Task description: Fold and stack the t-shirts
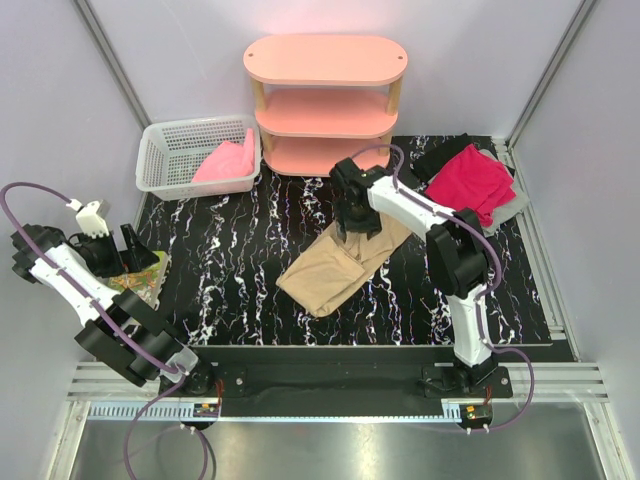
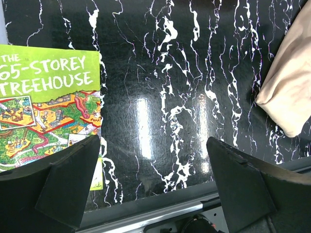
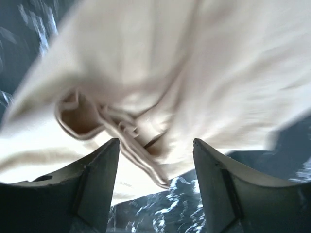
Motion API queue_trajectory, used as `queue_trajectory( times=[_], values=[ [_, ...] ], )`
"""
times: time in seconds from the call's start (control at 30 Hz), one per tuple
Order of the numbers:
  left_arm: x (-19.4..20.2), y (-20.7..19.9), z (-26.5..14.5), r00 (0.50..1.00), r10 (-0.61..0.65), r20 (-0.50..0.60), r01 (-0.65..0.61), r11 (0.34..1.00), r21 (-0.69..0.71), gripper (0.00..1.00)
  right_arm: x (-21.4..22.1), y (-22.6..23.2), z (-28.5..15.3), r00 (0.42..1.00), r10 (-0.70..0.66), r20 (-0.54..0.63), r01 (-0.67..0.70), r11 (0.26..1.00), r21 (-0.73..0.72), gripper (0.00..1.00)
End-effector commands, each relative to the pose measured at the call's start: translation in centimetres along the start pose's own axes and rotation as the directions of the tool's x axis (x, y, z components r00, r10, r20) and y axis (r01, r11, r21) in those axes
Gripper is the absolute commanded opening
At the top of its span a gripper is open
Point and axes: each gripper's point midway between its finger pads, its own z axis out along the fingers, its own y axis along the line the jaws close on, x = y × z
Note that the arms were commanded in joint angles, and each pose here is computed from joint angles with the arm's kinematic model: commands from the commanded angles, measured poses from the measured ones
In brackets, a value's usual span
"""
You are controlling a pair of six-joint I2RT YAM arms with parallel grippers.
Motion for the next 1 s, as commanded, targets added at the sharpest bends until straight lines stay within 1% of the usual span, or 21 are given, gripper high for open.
queue_trajectory(
  times=[0.0, 0.07, 0.13, 0.17, 0.2, 0.23, 0.27, 0.3, 0.33, 0.37, 0.4, 0.43, 0.47, 0.5, 0.57, 0.63, 0.67, 0.73, 0.8, 0.83, 0.97],
  values=[
    [-1.4, -0.5, -0.3, 0.997, 0.062, 0.044, -0.064, 0.998, 0.027, 0.97, -6.0, -4.5, -8.9, 0.965, -0.005, 0.263, -0.053, 0.975, 0.215, 0.71],
    [-1.3, -0.5, -0.2, 0.997, 0.062, 0.041, -0.063, 0.998, 0.028, 0.97, -6.3, -4.6, -10.6, 0.958, -0.007, 0.286, -0.058, 0.974, 0.217, 0.72],
    [-1.2, -0.5, -0.2, 0.997, 0.065, 0.039, -0.066, 0.997, 0.030, 0.97, -6.0, -2.7, -11.3, 0.961, -0.002, 0.275, -0.035, 0.991, 0.129, 0.72],
    [-1.2, -0.5, -0.2, 0.997, 0.062, 0.038, -0.064, 0.997, 0.033, 0.97, -5.7, -1.2, -11.5, 0.963, -0.005, 0.268, -0.014, 0.998, 0.068, 0.72],
    [-1.2, -0.5, -0.2, 0.997, 0.062, 0.039, -0.064, 0.997, 0.034, 0.97, -4.2, 1.3, -11.0, 0.979, -0.002, 0.202, 0.016, 0.998, -0.066, 0.72],
    [-1.1, -0.6, -0.2, 0.998, 0.060, 0.037, -0.061, 0.998, 0.034, 0.97, -3.3, 3.0, -11.0, 0.986, -0.005, 0.166, 0.032, 0.986, -0.161, 0.72],
    [-1.1, -0.5, -0.2, 0.998, 0.059, 0.035, -0.060, 0.998, 0.036, 0.97, -3.2, 5.3, -11.3, 0.985, -0.001, 0.170, 0.048, 0.961, -0.273, 0.71],
    [-1.1, -0.6, -0.2, 0.998, 0.061, 0.035, -0.062, 0.997, 0.036, 0.97, -1.0, 7.4, -10.9, 0.997, 0.002, 0.072, 0.027, 0.914, -0.405, 0.71],
    [-0.9, -0.6, -0.2, 0.997, 0.065, 0.029, -0.066, 0.997, 0.038, 0.97, -0.1, 8.7, -10.9, 0.999, 0.002, 0.038, 0.016, 0.878, -0.478, 0.71],
    [-0.9, -0.6, -0.2, 0.997, 0.069, 0.029, -0.070, 0.997, 0.036, 0.97, -0.5, 10.4, -11.5, 0.999, 0.019, 0.047, 0.011, 0.822, -0.569, 0.71],
    [-0.8, -0.7, -0.2, 0.997, 0.074, 0.027, -0.075, 0.997, 0.034, 0.97, 1.7, 11.8, -11.4, 0.999, -0.015, -0.043, -0.018, 0.749, -0.663, 0.71],
    [-0.8, -0.7, -0.3, 0.996, 0.082, 0.025, -0.083, 0.996, 0.034, 0.97, 2.1, 12.6, -11.7, 0.998, -0.026, -0.065, -0.029, 0.700, -0.713, 0.71],
    [-0.7, -0.8, -0.3, 0.996, 0.088, 0.024, -0.089, 0.995, 0.034, 0.97, 1.7, 13.9, -11.9, 0.998, -0.016, -0.062, -0.037, 0.641, -0.766, 0.72],
    [-0.6, -0.9, -0.3, 0.996, 0.089, 0.021, -0.090, 0.995, 0.034, 0.97, 2.8, 14.2, -11.8, 0.992, -0.038, -0.118, -0.073, 0.594, -0.801, 0.72],
    [-0.5, -1.0, -0.4, 0.995, 0.100, 0.021, -0.101, 0.994, 0.030, 0.97, 2.6, 15.1, -11.4, 0.989, -0.035, -0.144, -0.104, 0.528, -0.843, 0.73],
    [-0.5, -1.1, -0.5, 0.994, 0.109, 0.019, -0.110, 0.994, 0.030, 0.97, 2.8, 15.2, -10.7, 0.983, -0.040, -0.180, -0.136, 0.500, -0.855, 0.73],
    [-0.5, -1.1, -0.5, 0.993, 0.113, 0.019, -0.114, 0.993, 0.028, 0.97, 2.7, 15.3, -9.5, 0.979, -0.035, -0.201, -0.157, 0.499, -0.852, 0.74],
    [-0.5, -1.1, -0.6, 0.993, 0.119, 0.018, -0.119, 0.993, 0.025, 0.98, 2.9, 15.2, -8.0, 0.973, -0.031, -0.228, -0.181, 0.510, -0.841, 0.74],
    [-0.4, -1.2, -0.7, 0.992, 0.124, 0.015, -0.125, 0.992, 0.026, 0.98, 3.6, 14.8, -5.3, 0.960, -0.022, -0.280, -0.226, 0.534, -0.815, 0.74],
    [-0.4, -1.2, -0.7, 0.991, 0.129, 0.015, -0.130, 0.991, 0.027, 0.98, 3.6, 14.6, -4.4, 0.958, -0.019, -0.286, -0.232, 0.537, -0.811, 0.74],
    [-0.3, -1.2, -0.7, 0.991, 0.136, 0.011, -0.136, 0.990, 0.024, 0.98, 6.1, 13.2, 0.9, 0.925, -0.009, -0.380, -0.301, 0.594, -0.746, 0.74]
  ],
)
